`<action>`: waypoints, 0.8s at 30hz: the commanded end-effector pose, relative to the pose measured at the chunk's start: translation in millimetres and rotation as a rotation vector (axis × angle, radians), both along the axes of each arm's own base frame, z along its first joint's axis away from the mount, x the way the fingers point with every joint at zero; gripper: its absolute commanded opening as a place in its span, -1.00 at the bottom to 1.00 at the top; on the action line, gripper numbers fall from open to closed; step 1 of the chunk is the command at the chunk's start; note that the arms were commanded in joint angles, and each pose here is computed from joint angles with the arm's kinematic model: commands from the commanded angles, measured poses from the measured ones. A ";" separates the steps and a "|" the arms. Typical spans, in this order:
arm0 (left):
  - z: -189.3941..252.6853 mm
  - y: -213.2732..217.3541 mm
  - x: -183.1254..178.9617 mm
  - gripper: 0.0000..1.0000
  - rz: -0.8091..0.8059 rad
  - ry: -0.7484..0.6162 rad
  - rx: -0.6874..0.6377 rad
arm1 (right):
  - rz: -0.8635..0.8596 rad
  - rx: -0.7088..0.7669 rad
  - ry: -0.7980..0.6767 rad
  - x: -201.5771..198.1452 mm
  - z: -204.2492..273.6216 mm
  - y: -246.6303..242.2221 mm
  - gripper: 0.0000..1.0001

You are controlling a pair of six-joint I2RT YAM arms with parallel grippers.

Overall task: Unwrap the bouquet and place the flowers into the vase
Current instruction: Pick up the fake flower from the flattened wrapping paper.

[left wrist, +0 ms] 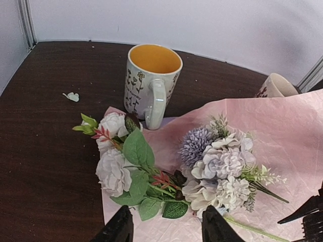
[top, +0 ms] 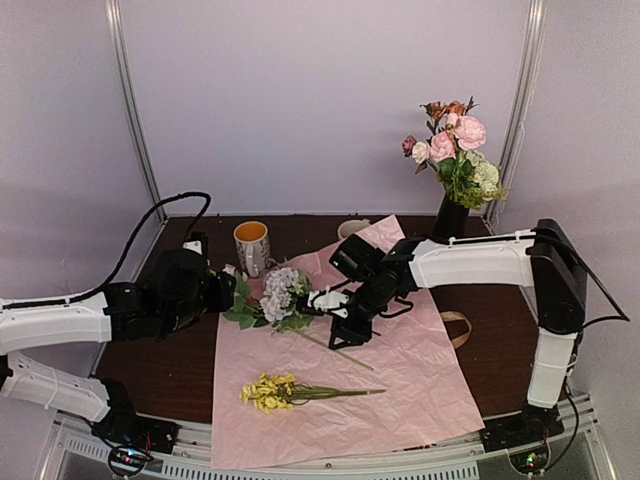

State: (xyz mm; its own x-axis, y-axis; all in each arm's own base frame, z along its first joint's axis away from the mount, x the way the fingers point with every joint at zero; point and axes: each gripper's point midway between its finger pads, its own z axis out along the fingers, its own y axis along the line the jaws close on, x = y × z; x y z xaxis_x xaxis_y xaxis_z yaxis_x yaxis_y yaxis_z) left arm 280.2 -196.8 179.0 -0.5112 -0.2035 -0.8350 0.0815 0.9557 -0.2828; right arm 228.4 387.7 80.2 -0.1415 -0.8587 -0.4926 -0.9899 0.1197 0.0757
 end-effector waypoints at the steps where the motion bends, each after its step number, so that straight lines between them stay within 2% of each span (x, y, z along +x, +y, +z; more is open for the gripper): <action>1: 7.3 4.8 6.2 -0.02 0.061 -0.010 -0.022 | -0.076 -0.065 -0.016 12.5 -14.0 5.9 -0.18; 6: 0.1 3.4 5.3 -0.02 0.059 0.009 -0.026 | -0.086 -0.111 -0.012 14.0 -33.1 8.7 -0.23; 11: -5.0 2.9 6.3 -0.02 0.053 0.011 0.000 | -0.098 -0.164 -0.021 18.4 -48.3 11.4 -0.38; 20: -12.8 -1.0 6.2 -0.01 0.048 0.025 -0.020 | -0.133 -0.183 -0.013 24.2 -49.8 16.4 -0.63; 24: -13.7 1.6 5.0 -0.01 0.051 0.023 -0.015 | -0.135 -0.183 0.002 24.1 -50.3 19.5 -0.66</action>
State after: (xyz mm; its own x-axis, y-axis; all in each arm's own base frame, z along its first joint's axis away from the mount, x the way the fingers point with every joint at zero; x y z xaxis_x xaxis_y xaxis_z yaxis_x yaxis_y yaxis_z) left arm 281.6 -195.0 158.5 -0.5469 -0.2001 -0.8130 0.0335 0.9650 -0.2600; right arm 250.1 405.0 31.1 -0.2436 -0.9055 -0.3474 -0.9690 0.2425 0.0474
